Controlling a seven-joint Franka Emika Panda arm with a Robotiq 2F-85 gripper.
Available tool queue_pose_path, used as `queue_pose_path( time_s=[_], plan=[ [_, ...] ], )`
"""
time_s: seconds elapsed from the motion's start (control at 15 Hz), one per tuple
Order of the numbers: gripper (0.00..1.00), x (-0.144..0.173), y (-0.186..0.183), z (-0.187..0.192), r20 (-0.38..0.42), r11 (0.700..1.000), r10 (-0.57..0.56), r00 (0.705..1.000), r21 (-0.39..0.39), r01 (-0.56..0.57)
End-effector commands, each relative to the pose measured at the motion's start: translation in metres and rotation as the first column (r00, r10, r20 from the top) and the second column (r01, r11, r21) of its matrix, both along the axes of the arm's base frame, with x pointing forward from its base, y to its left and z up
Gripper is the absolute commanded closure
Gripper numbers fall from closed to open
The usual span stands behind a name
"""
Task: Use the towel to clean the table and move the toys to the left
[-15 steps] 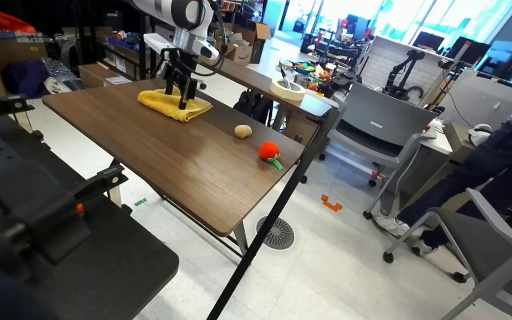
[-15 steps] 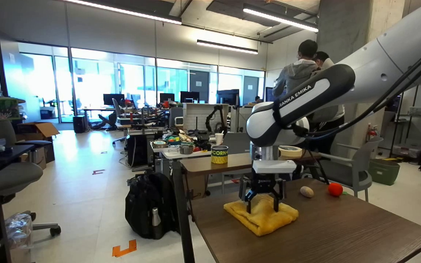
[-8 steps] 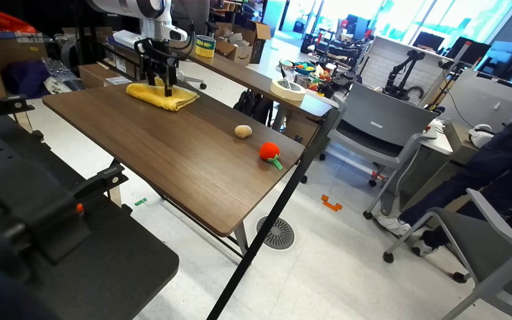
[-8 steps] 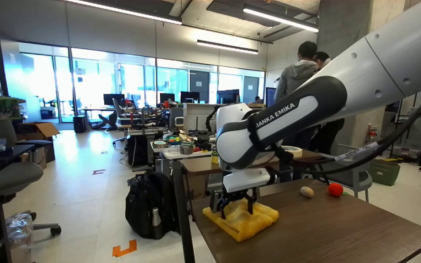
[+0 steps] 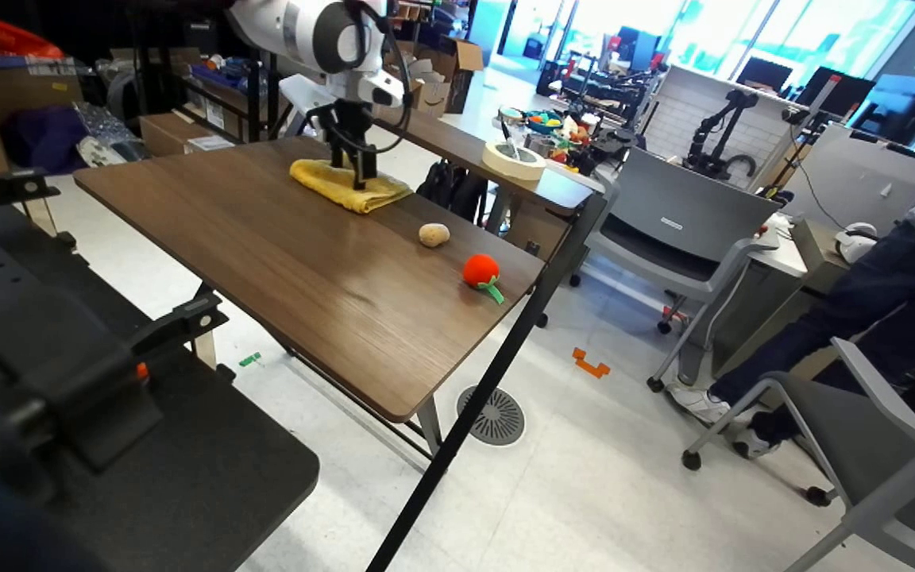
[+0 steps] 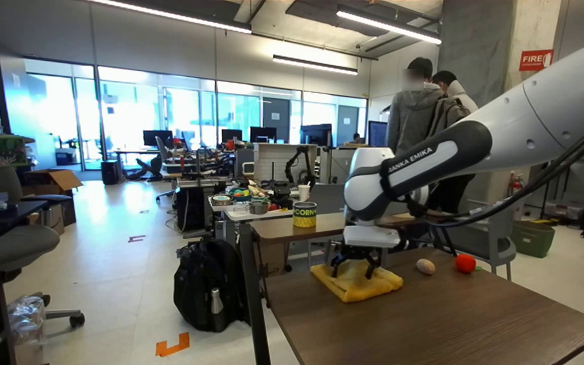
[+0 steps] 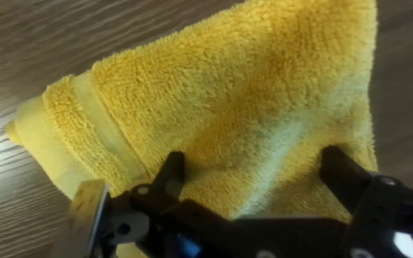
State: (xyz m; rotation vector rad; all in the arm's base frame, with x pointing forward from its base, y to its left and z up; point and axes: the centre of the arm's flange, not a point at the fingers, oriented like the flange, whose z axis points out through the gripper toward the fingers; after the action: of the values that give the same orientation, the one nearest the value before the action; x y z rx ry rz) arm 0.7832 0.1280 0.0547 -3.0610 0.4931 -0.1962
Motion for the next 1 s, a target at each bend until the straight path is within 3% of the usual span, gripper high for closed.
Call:
queue_pose_path(
  time_s=[0.0,0.2,0.4,0.73,0.87,0.93],
  plan=[
    [0.0,0.036,-0.055,-0.028,-0.072,0.986,-0.084,0.994,0.136,0.093],
    [0.0,0.019,-0.042,-0.029,-0.193,0.979,0.037,0.98,0.204,0.003],
    [0.0,-0.019,0.001,-0.026,-0.272,0.967,0.178,0.946,0.228,-0.116],
    [0.0,-0.066,0.083,-0.038,-0.377,0.916,0.386,0.842,0.264,-0.302],
    [0.0,-0.072,0.09,-0.049,-0.44,0.894,0.442,0.782,0.287,-0.344],
    [0.0,-0.07,0.083,-0.052,-0.466,0.901,0.43,0.774,0.282,-0.33]
  ],
)
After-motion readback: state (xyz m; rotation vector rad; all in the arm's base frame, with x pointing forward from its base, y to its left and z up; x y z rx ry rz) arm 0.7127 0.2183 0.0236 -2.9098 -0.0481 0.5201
